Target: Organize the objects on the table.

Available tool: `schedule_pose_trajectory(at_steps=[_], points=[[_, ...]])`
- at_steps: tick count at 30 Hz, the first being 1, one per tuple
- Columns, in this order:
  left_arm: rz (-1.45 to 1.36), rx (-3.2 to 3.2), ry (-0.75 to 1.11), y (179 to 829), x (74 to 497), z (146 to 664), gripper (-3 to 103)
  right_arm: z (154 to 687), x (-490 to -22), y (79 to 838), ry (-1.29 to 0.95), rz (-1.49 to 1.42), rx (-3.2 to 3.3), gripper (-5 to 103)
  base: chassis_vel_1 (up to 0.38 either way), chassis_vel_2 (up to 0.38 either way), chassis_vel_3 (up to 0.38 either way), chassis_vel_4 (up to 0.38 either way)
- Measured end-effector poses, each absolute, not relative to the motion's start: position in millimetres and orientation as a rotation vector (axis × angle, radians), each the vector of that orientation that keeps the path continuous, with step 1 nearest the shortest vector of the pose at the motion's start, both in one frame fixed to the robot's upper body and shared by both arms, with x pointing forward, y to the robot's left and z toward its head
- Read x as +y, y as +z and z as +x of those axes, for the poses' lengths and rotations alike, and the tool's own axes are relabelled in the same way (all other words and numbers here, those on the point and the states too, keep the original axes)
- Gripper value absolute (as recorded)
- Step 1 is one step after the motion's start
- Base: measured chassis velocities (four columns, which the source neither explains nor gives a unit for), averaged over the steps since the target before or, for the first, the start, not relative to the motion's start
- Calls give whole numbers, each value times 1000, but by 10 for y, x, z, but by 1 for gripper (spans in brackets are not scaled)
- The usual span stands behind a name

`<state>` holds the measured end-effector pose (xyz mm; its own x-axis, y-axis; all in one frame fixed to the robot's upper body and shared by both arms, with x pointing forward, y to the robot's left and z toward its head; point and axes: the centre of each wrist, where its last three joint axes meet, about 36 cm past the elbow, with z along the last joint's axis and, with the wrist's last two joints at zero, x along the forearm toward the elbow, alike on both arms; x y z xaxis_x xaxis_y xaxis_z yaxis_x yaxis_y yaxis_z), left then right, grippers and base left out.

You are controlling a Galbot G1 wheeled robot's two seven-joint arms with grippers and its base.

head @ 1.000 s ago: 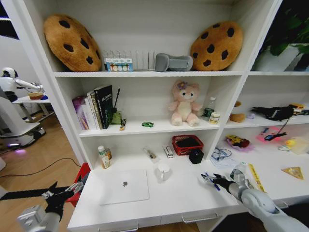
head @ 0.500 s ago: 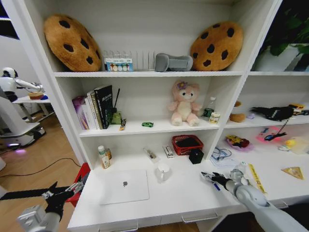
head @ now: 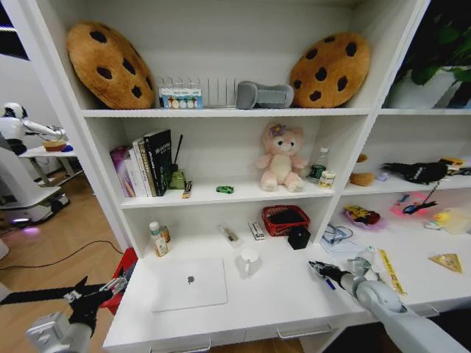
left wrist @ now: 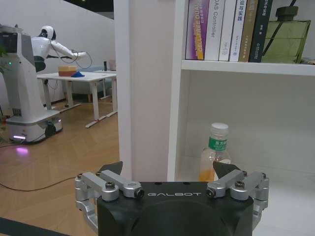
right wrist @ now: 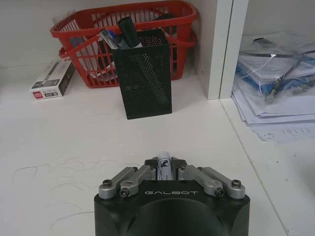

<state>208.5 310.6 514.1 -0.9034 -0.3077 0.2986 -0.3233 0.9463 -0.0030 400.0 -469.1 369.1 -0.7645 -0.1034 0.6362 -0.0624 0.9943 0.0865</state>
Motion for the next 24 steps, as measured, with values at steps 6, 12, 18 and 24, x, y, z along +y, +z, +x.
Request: schedule_pose_trajectory(at_steps=[6,12,18,24], points=[[465,-2804,75,5141,3106,2085,100,3972,-4716,3678,-82,108,-2441,11,0,0,0,0],[465,-2804,75,5141,3106,2085,100,3969,-4692,3701,-88,119,-2452,11,0,0,0,0],[465,-2804,75,5141,3106,2085,100,4283,-4677,4148,11,284,-2781,11,0,0,0,0],[465,-2804,75,5141,3106,2085,100,4839,-4555,4005,348,299,-3116,11,0,0,0,0]])
